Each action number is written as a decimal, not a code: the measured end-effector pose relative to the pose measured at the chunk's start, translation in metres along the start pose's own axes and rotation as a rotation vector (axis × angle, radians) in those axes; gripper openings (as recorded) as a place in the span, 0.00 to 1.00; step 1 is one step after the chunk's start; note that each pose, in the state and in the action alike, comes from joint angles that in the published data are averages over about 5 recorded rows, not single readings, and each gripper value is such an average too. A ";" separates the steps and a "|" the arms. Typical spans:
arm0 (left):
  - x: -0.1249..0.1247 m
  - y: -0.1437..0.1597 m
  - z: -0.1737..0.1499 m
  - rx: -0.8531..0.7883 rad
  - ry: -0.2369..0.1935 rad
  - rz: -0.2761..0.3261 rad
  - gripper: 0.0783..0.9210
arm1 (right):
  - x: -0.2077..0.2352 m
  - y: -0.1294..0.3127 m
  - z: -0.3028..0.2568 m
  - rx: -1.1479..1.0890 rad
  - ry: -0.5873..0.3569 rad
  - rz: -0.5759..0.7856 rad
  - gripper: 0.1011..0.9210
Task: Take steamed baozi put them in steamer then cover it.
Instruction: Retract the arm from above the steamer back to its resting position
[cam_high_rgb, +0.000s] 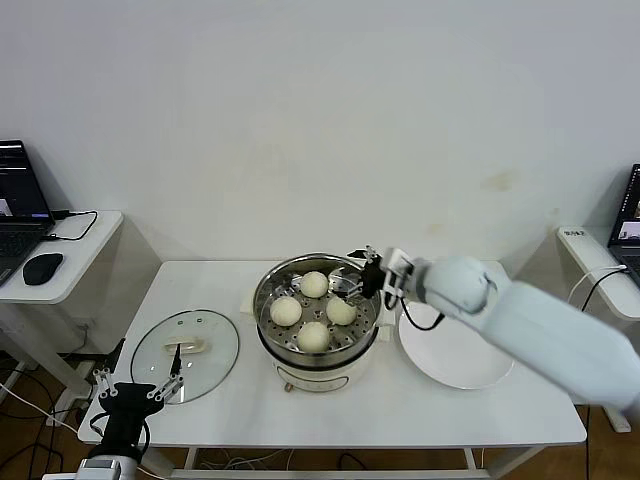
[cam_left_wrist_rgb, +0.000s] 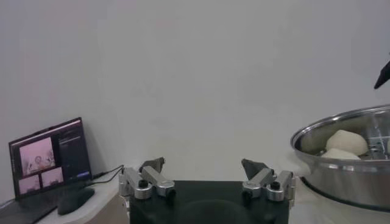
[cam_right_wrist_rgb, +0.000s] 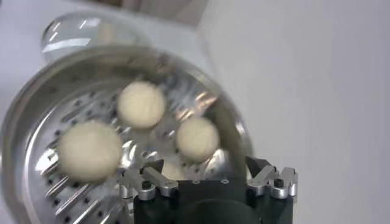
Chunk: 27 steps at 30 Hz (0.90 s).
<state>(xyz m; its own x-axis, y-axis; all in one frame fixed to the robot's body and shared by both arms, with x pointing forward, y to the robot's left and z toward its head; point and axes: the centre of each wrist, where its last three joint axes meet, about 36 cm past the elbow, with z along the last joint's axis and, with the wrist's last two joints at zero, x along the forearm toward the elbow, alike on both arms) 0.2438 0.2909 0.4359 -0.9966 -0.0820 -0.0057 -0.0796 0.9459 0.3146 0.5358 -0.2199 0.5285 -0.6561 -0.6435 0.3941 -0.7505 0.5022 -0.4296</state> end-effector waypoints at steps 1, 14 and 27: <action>0.000 0.000 0.001 0.002 0.001 -0.002 0.88 | 0.004 0.006 0.009 -0.019 -0.036 0.026 0.88; -0.005 -0.008 0.022 -0.066 0.031 -0.043 0.88 | 0.053 0.089 0.100 -0.285 -0.368 0.390 0.88; -0.011 0.010 0.065 -0.680 -0.011 0.025 0.88 | 0.136 0.158 0.172 -0.460 -0.301 0.780 0.88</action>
<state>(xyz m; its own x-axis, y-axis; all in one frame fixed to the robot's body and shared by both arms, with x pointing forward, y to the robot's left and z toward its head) 0.2526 0.3214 0.3769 -0.9984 -0.0560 0.0003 -0.0300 0.5391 0.8417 0.3420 -0.3273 0.3746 -0.9852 -0.1206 -0.1214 -0.1093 0.9893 -0.0964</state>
